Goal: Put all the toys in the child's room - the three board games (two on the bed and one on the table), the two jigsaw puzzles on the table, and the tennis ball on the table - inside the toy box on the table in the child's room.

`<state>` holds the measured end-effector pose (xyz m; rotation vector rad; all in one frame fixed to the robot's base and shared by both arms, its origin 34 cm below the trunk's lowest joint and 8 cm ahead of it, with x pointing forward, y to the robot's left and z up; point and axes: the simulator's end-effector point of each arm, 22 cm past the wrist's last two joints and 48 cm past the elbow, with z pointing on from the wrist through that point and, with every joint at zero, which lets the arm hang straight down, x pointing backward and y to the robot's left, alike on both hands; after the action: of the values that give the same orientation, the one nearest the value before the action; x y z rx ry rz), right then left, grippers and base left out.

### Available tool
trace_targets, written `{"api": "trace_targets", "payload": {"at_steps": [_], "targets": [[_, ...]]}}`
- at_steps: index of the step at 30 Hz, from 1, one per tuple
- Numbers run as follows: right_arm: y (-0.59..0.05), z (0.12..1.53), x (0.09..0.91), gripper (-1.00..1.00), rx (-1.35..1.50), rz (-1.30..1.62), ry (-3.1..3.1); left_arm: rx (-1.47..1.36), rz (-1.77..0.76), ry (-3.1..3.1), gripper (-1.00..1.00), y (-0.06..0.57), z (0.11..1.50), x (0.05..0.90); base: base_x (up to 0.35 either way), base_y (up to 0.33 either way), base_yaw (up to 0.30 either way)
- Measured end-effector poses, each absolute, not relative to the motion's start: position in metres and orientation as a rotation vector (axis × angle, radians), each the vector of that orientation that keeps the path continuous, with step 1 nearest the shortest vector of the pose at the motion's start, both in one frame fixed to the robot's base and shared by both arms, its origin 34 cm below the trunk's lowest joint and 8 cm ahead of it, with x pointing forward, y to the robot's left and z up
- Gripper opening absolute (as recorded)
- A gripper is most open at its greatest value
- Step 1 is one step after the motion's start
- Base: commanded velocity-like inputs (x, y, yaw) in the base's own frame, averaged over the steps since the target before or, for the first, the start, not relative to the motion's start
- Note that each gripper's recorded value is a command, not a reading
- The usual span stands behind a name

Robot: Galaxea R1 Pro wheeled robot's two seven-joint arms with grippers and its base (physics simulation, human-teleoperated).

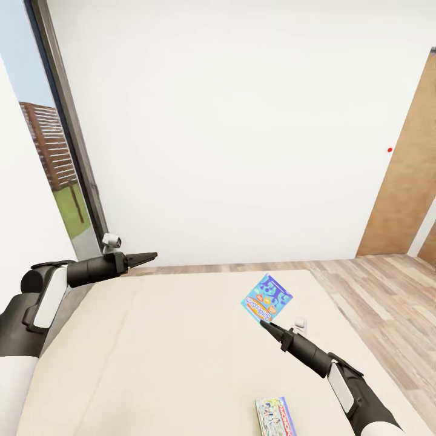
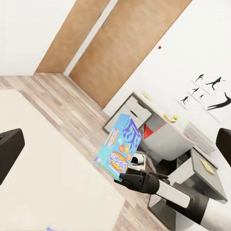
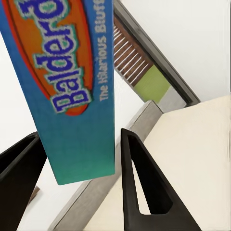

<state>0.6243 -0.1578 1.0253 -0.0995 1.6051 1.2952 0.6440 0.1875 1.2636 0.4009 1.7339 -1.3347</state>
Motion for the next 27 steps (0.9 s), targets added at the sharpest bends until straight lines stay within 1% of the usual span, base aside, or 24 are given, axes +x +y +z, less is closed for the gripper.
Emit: {"api": "trace_targets", "payload": {"at_steps": [10, 15, 27], "targets": [[-0.1583, 1.0254, 0.6245, -1.00, -0.097, 1.295, 1.604, 0.401, -1.335, 1.735, 1.00, 0.1870, 1.2632, 0.6440, -0.058, -0.288, 0.000], [-0.1587, 1.0257, 0.6247, -1.00, -0.095, 1.295, 1.603, 0.401, -1.336, 1.733, 1.00, 0.1875, 1.2639, 0.6438, -0.008, -0.065, 0.000], [-0.1588, 1.0255, 0.6245, -1.00, -0.094, 1.296, 1.604, 0.399, -1.338, 1.735, 1.00, 0.1872, 1.2625, 0.6434, 0.000, -0.003, 0.000]]}}
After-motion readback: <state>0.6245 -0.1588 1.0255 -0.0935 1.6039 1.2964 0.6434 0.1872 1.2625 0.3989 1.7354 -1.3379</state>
